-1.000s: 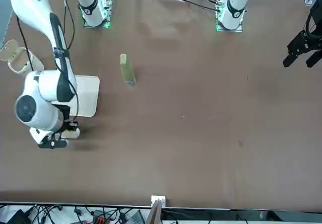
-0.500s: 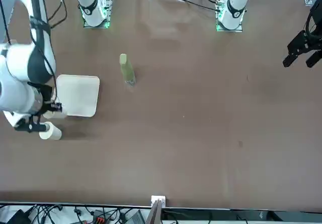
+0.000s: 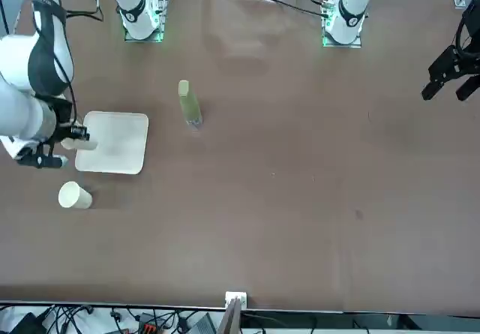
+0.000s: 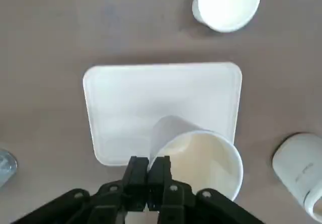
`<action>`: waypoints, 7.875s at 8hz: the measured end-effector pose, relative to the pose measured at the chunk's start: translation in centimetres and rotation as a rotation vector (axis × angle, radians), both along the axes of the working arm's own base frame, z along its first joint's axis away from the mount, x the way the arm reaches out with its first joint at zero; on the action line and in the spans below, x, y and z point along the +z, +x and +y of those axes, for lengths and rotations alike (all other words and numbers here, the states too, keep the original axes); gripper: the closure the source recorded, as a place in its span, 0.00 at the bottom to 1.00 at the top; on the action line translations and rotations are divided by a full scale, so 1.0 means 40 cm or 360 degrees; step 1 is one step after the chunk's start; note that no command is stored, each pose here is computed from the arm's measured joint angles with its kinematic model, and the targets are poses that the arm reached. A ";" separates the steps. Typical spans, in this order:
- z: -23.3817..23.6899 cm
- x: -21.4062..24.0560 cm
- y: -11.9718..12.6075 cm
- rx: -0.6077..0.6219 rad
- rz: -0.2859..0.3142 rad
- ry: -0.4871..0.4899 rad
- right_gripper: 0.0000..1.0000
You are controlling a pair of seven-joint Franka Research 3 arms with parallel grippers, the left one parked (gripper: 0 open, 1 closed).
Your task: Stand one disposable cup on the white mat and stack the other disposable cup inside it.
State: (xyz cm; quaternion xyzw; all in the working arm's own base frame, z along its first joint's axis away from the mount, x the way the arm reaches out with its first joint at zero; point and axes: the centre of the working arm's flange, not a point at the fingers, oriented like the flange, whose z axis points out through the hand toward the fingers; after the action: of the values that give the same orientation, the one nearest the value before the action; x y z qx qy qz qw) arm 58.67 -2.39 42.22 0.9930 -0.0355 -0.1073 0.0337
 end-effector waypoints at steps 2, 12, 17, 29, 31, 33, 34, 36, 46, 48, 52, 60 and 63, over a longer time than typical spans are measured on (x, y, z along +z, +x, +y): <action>-0.009 -0.022 -0.063 -0.0004 -0.0026 0.0020 0.98; -0.016 -0.241 -0.175 0.0032 -0.0111 0.0015 0.98; -0.019 -0.328 -0.172 0.0112 -0.0097 -0.0058 0.98; -0.022 0.036 -0.040 0.0095 -0.0109 -0.0096 0.00; -0.075 0.069 0.026 0.0131 -0.0168 -0.0107 0.00; -0.176 0.039 0.095 0.0187 -0.0160 -0.0116 0.00; -0.223 0.016 0.128 0.0208 -0.0154 -0.0123 0.00; -0.247 -0.018 0.200 0.0263 -0.0166 -0.0145 0.00; -0.191 -0.258 0.330 0.0280 -0.0332 -0.0048 0.00; -0.150 -0.308 0.329 0.0269 -0.0306 -0.0046 0.00; -0.172 -0.378 0.297 0.0242 -0.0223 -0.0037 0.12; -0.206 -0.189 0.280 0.0178 -0.0260 -0.0036 0.98; -0.174 0.028 0.177 0.0085 -0.0122 0.0026 0.98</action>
State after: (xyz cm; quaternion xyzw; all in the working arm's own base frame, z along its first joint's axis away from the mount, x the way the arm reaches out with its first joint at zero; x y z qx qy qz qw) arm 65.74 -9.36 43.35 0.9972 -0.0094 -0.0686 0.0269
